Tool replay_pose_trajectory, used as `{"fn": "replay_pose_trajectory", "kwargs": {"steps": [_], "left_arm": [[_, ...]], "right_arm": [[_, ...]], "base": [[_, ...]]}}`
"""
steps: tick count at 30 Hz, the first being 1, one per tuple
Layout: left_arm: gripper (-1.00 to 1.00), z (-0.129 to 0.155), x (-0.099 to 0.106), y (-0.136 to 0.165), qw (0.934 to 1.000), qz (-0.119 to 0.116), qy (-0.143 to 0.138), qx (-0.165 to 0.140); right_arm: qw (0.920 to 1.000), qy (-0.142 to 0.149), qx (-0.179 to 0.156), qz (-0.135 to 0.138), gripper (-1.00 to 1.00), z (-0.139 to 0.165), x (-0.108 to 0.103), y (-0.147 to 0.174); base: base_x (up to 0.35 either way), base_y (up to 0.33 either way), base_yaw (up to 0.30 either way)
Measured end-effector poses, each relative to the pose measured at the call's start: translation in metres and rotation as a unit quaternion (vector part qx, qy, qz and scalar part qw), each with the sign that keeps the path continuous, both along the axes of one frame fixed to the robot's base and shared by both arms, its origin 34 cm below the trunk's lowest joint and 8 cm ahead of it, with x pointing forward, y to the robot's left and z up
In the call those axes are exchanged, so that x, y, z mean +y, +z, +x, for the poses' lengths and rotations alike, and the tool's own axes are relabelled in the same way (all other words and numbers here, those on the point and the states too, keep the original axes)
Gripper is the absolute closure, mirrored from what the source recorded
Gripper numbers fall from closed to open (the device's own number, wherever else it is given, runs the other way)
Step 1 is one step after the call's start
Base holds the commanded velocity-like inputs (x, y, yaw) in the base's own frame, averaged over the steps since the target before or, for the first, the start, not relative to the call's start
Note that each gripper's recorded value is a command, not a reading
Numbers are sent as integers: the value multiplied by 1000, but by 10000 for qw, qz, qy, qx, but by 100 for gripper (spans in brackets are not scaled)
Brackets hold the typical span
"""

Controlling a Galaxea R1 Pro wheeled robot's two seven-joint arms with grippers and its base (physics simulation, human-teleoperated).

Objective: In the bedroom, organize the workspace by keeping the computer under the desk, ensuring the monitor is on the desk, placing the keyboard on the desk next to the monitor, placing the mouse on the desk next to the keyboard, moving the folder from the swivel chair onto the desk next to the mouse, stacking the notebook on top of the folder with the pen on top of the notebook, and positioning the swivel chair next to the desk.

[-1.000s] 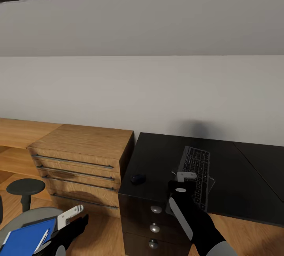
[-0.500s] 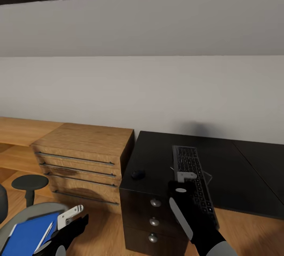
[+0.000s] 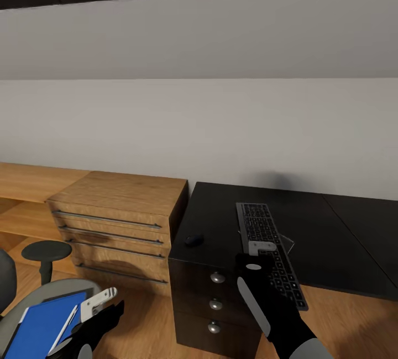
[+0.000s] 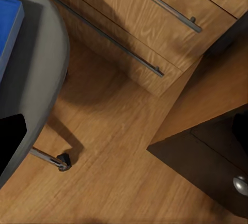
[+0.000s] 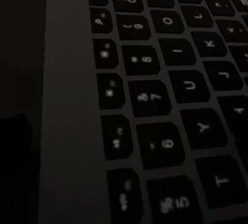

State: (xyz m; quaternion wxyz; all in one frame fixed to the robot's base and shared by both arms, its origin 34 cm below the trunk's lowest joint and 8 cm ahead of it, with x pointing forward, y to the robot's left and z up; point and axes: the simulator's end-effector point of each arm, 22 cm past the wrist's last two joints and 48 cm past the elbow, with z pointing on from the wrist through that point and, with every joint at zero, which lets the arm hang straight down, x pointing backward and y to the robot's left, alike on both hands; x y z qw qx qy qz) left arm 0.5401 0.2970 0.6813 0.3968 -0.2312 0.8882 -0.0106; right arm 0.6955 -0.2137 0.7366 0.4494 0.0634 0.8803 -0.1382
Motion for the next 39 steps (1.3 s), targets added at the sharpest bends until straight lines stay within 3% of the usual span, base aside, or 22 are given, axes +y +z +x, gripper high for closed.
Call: {"fn": "replay_pose_trajectory", "kwargs": {"steps": [7, 12, 21, 39], "left_arm": [[-100, 0, 0, 2, 10000, -4, 7, -1], [-100, 1, 0, 11, 10000, -7, 2, -1], [-100, 2, -1, 26, 10000, -11, -2, 16], [-100, 4, -2, 57, 10000, -6, -16, 17]], "right_arm": [[10000, -11, -4, 38, -100, 0, -2, 0], [9989, -46, -420, 178, -100, 12, 0, 37], [9970, -44, -719, 279, -100, 18, 2, 77], [9951, -8, -914, 378, -100, 19, 7, 124]], "base": [[0, 0, 0], [0, 0, 0], [0, 0, 0], [0, 0, 0]]}}
